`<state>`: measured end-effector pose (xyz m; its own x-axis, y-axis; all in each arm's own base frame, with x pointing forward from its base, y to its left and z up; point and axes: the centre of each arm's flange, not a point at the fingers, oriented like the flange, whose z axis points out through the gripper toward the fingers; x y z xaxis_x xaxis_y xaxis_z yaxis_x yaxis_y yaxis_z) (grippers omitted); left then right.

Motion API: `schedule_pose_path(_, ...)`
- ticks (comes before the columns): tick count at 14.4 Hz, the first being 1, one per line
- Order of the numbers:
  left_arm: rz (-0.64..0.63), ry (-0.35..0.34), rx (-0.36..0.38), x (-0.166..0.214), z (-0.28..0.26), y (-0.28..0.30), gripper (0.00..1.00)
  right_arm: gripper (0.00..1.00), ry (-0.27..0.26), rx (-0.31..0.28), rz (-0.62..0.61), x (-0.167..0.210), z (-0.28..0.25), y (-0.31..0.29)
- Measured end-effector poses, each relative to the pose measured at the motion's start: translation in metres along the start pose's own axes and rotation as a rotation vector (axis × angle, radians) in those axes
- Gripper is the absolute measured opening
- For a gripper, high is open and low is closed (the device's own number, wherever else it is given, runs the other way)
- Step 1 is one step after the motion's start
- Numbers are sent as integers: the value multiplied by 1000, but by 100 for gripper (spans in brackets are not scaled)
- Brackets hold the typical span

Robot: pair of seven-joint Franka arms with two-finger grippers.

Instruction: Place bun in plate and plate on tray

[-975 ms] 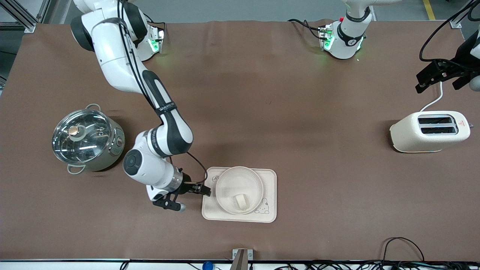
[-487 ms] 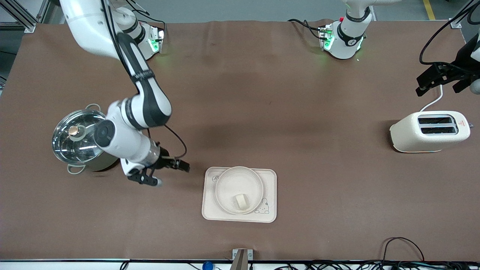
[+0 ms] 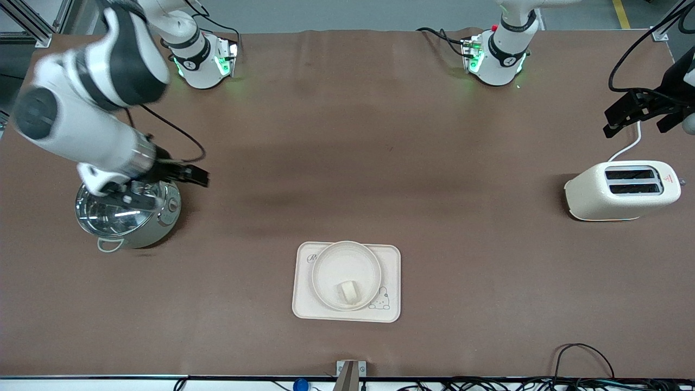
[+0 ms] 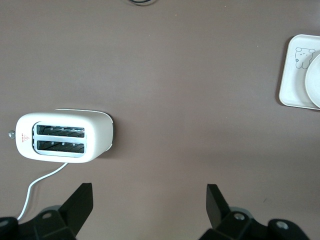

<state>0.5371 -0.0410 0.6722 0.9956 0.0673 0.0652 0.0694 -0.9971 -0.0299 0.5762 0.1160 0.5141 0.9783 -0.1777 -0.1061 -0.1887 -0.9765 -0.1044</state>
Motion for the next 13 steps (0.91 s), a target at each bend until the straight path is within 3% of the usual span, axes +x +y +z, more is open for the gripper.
schedule_pose_path(3,-4,-8,1,-1,0,-2,100,100,25,3,-12,6,-66,53)
schedule_pose_path(5,-5,-9,2,-1,0,-3,100,100,2,-8,-81,2,-102,88)
schedule_pose_path(7,-6,-8,1,-1,0,-3,100,100,-28,-64,-86,-9,-132,107)
schedule_pose_path(10,-6,-5,1,-1,-2,-3,100,100,26,-101,-78,-34,-181,120)
schedule_pose_path(13,-8,3,-17,-1,-6,-3,100,100,82,-194,-86,-56,-208,123)
